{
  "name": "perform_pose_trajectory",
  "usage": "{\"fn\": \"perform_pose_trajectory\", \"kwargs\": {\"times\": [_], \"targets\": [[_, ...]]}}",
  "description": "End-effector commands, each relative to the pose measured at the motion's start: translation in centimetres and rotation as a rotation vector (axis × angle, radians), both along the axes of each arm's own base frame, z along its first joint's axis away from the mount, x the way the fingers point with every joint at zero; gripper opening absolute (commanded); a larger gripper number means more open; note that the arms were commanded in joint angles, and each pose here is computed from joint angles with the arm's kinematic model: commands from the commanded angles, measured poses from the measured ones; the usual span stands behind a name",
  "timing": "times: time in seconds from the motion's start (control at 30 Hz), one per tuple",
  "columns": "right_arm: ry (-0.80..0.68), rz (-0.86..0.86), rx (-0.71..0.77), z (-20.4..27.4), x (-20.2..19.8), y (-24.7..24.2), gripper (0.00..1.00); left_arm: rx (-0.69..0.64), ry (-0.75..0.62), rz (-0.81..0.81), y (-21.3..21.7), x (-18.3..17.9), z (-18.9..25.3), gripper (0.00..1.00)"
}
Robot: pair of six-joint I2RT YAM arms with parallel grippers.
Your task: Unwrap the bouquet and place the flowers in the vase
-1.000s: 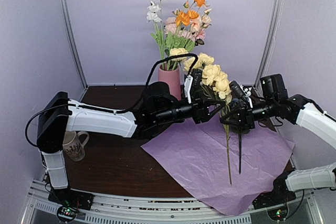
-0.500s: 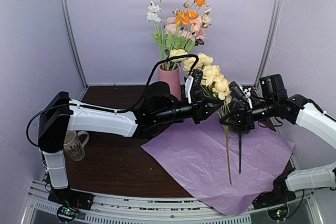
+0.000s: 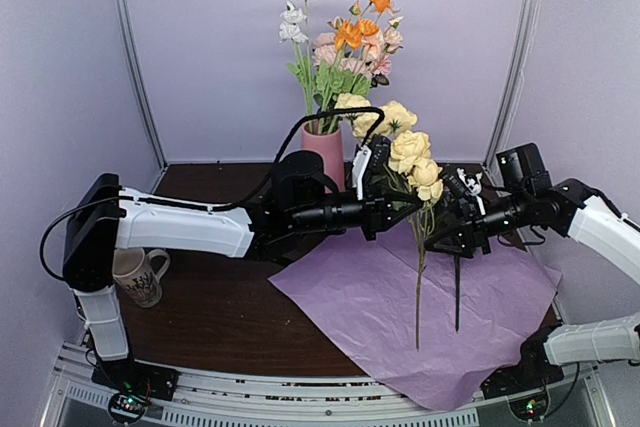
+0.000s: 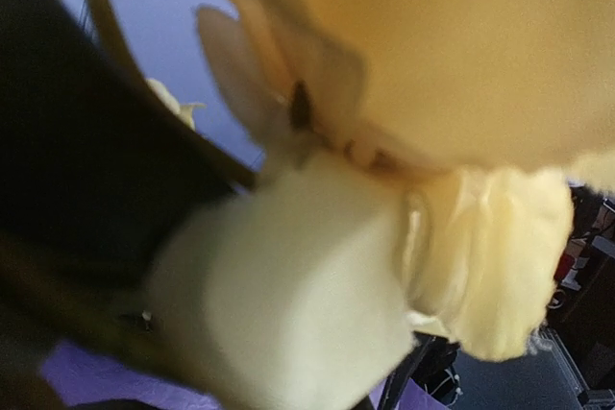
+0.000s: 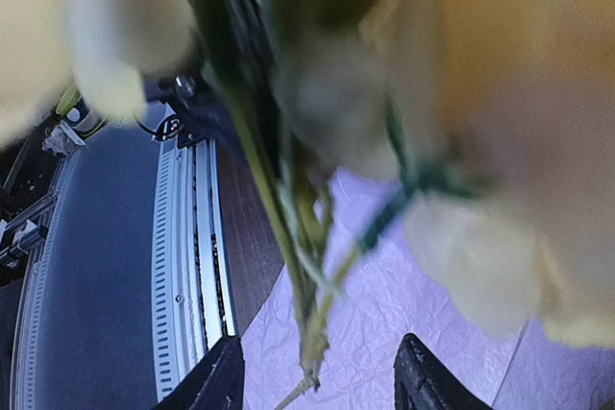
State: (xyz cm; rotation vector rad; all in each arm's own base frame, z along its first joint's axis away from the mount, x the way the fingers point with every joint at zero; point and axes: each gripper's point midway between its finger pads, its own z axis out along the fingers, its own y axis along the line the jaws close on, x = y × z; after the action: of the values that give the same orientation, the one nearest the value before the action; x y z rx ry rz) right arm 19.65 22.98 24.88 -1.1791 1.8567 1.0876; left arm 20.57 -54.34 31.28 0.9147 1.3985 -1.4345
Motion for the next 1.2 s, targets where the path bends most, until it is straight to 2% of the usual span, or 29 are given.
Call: {"fn": "perform_pose_trajectory", "kwargs": {"times": [0.0, 0.27, 0.57, 0.83, 1.0, 1.17], "targets": [[-0.021, -0.018, -0.027, -1.1, -0.2, -1.7, 0.54, -0.048, -0.145, 0.019, 2.7, -1.5, 6.1, 0.00], [-0.008, -0.070, 0.032, -0.1, 1.1, -4.3, 0.55, 0.038, -0.316, 0.159, 7.5, -1.5, 11.9, 0.00], [-0.012, -0.161, -0.050, -2.5, 3.2, -5.4, 0.54, 0.096, -0.484, 0.405, 14.1, 1.3, 19.8, 0.00], [0.019, -0.148, -0.060, -2.8, 3.9, -5.3, 0.54, 0.124, -0.536, 0.567, 18.5, 3.9, 23.9, 0.00], [0.069, -0.149, -0.090, -4.8, 4.0, -5.6, 0.54, 0.138, -0.540, 0.684, 20.7, 6.3, 25.5, 0.00], [0.070, -0.190, -0.080, -3.9, 5.4, -5.5, 0.53, 0.149, -0.551, 0.777, 23.0, 6.8, 27.1, 0.00]]}}
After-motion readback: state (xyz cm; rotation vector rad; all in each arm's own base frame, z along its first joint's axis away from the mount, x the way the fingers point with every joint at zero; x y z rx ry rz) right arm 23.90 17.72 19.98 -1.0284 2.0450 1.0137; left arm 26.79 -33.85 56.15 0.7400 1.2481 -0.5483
